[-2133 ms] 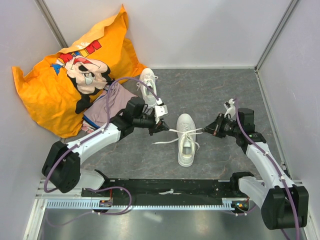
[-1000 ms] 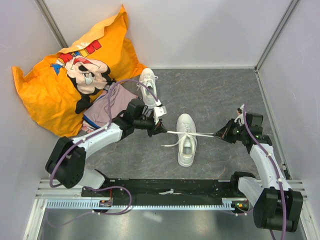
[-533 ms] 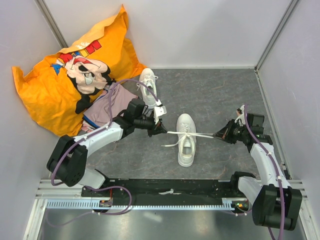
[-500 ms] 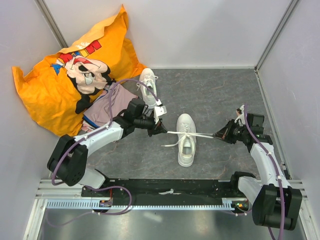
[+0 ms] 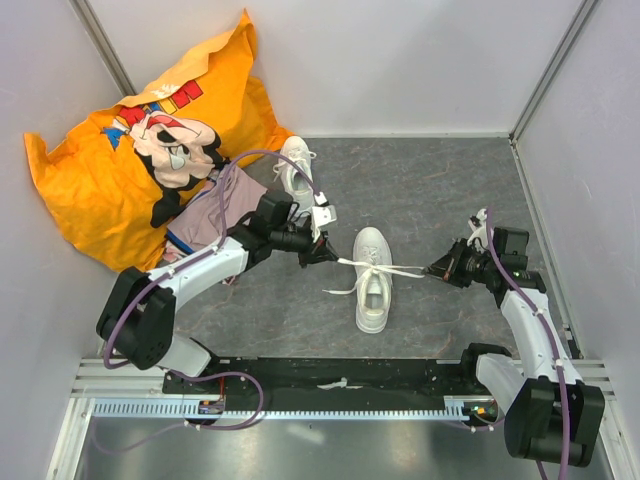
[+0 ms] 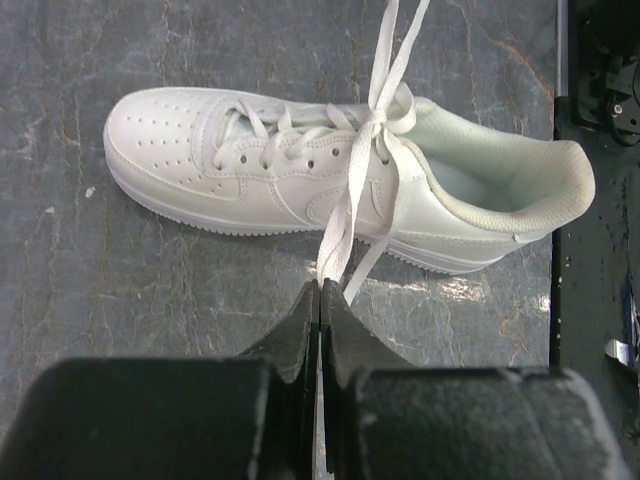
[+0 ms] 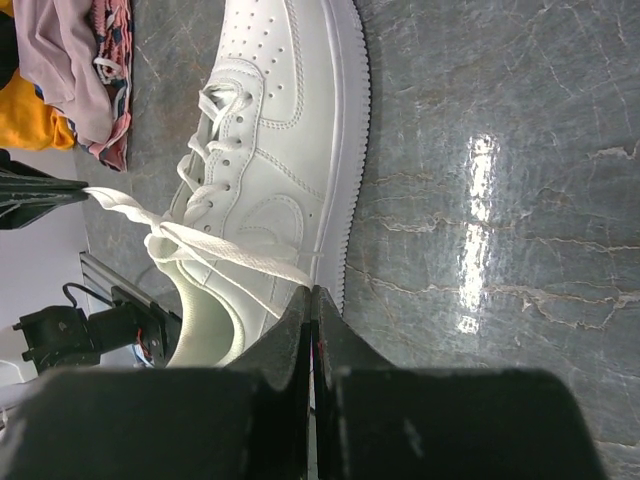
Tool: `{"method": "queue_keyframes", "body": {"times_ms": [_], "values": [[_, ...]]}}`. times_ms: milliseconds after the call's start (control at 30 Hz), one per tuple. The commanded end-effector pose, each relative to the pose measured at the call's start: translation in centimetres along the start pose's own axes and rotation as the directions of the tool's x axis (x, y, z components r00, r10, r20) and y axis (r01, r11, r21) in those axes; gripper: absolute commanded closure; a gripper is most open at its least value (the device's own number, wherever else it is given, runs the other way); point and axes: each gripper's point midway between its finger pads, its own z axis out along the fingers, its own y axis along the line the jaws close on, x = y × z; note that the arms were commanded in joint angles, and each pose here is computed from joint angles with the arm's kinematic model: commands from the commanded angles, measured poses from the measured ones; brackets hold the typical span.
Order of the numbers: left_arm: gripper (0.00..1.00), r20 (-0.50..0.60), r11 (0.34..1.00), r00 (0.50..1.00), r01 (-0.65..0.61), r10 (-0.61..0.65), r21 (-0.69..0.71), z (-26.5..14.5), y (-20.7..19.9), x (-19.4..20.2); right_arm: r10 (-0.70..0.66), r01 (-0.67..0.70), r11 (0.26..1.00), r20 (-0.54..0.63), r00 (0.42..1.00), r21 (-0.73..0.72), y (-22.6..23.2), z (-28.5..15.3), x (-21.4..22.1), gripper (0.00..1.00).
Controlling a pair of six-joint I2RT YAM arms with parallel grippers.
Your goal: Tie the shoes
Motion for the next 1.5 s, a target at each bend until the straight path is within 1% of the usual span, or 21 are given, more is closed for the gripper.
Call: {"method": "queue_keyframes", "body": {"times_ms": [0, 33, 133, 400, 433, 467, 567, 633, 767, 933, 1100, 1300, 1333, 1367, 1467], "values": [[0.98, 0.061, 0.998, 0.996, -0.062, 0.061, 0.026, 0.0, 0.1, -3.2, -0.054, 0.056, 0.997, 0.041, 0.998, -0.044, 1.3, -0.3, -1.1, 1.0], [0.98, 0.061, 0.998, 0.996, -0.063, 0.061, 0.027, 0.1, 0.1, -3.2, -0.057, 0.059, 0.997, 0.041, 0.998, -0.052, 1.4, -0.3, -1.2, 1.0], [0.92, 0.06, 0.998, 0.997, -0.058, 0.057, 0.02, 0.1, 0.3, -3.3, -0.06, 0.063, 0.996, 0.045, 0.997, -0.059, 1.5, -0.3, -1.3, 1.0], [0.71, 0.076, 0.995, 0.995, -0.068, 0.062, 0.072, 0.3, -0.1, -4.3, -0.07, 0.073, 0.995, 0.041, 0.997, -0.075, 1.8, -0.3, -1.1, 1.0], [0.68, 0.076, 0.994, 0.994, -0.08, 0.074, 0.078, 0.3, -0.1, -4.3, -0.067, 0.07, 0.995, 0.039, 0.997, -0.077, 1.8, -0.3, -1.1, 1.0], [0.63, 0.076, 0.993, 0.994, -0.085, 0.078, 0.085, 0.3, -0.2, -4.3, -0.069, 0.072, 0.994, 0.038, 0.997, -0.078, 1.8, -0.3, -1.1, 1.0], [0.55, 0.077, 0.991, 0.991, -0.112, 0.106, 0.078, 0.3, -0.1, -4.4, -0.07, 0.073, 0.994, 0.039, 0.997, -0.081, 1.9, -0.3, -1.0, 1.0], [0.54, 0.076, 0.988, 0.988, -0.139, 0.134, 0.067, 0.3, 0.2, -4.4, -0.071, 0.074, 0.994, 0.04, 0.997, -0.083, 2.0, -0.4, -1.0, 1.0], [0.53, 0.085, 0.977, 0.979, -0.194, 0.187, 0.091, 0.6, -0.1, -4.6, -0.07, 0.073, 0.994, 0.037, 0.997, -0.084, 1.9, -0.3, -1.0, 1.0], [0.53, 0.077, 0.954, 0.964, -0.264, 0.255, 0.144, 2.5, -1.1, -5.0, -0.069, 0.072, 0.994, 0.038, 0.997, -0.083, 1.9, -0.2, -1.0, 1.0], [0.55, 0.069, 0.939, 0.959, -0.283, 0.275, 0.197, 4.9, -2.0, -4.9, -0.07, 0.073, 0.994, 0.039, 0.997, -0.078, 1.8, -0.2, -1.0, 1.0], [0.57, 0.055, 0.933, 0.959, -0.283, 0.278, 0.225, 6.3, -2.2, -4.5, -0.073, 0.077, 0.994, 0.043, 0.996, -0.08, 1.9, -0.3, -1.1, 1.0], [0.58, 0.052, 0.932, 0.96, -0.28, 0.275, 0.229, 6.5, -2.2, -4.4, -0.074, 0.078, 0.994, 0.044, 0.996, -0.081, 1.9, -0.3, -1.1, 1.0], [0.63, 0.053, 0.932, 0.96, -0.281, 0.276, 0.229, 6.5, -2.2, -4.4, -0.073, 0.077, 0.994, 0.043, 0.996, -0.079, 1.9, -0.3, -1.1, 1.0], [0.71, 0.046, 0.932, 0.96, -0.279, 0.276, 0.23, 6.5, -2.1, -4.1, -0.075, 0.078, 0.994, 0.041, 0.996, -0.079, 1.9, -0.3, -1.1, 1.0]]}}
